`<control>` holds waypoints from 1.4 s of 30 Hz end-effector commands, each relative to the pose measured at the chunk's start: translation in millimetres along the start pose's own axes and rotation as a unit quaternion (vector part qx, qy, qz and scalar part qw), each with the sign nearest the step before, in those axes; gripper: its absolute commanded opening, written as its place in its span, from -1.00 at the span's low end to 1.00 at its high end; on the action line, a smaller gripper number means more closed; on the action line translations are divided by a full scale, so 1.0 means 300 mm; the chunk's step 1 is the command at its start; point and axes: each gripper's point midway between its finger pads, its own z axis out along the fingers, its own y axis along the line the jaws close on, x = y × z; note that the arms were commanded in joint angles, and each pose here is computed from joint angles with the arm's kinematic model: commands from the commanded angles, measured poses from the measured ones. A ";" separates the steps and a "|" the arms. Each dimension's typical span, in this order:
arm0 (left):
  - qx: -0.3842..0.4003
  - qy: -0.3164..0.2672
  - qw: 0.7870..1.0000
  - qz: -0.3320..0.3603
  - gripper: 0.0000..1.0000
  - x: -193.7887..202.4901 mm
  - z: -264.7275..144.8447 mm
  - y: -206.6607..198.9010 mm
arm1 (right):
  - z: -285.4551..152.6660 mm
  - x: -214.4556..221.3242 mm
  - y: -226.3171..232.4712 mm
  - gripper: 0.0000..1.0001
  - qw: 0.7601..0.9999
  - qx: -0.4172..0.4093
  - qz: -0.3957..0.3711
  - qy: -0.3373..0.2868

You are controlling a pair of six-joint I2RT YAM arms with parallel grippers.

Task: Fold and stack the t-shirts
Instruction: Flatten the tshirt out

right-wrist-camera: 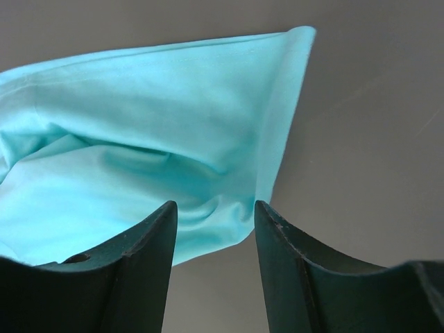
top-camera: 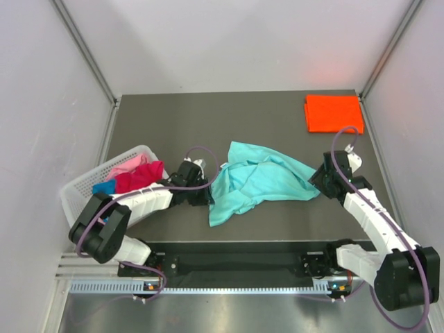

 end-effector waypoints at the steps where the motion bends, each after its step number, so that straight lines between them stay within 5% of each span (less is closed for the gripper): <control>1: -0.012 0.003 1.000 0.014 -0.60 -0.008 0.011 0.015 | 0.019 -0.004 -0.042 -0.02 0.999 0.017 0.034 -0.003; 4: -0.019 0.001 1.000 0.020 -1.00 -0.024 -0.014 0.009 | 0.036 -0.020 -0.090 -0.03 0.998 0.040 0.051 -0.007; 21: 0.029 -0.093 0.994 0.060 -1.00 -0.217 -0.289 -0.177 | 0.204 -0.143 -0.190 -0.05 0.989 0.108 0.087 -0.050; 31: 0.042 -0.144 0.986 0.071 -1.00 -0.303 -0.377 -0.237 | 0.244 -0.202 -0.211 -0.70 0.986 0.132 0.080 -0.062; 33: 0.035 -0.144 0.986 0.076 -1.00 -0.312 -0.384 -0.236 | 0.220 -0.239 -0.199 -1.00 0.986 0.127 0.080 -0.078; 37: 0.016 -0.197 0.976 0.095 -1.00 -0.420 -0.478 -0.268 | 0.109 -0.358 -0.148 -1.00 0.985 0.111 0.074 -0.114; 42: 0.014 -0.321 0.939 0.126 -1.00 -0.638 -0.758 -0.394 | -0.211 -0.591 0.036 -1.00 0.981 0.004 0.077 -0.178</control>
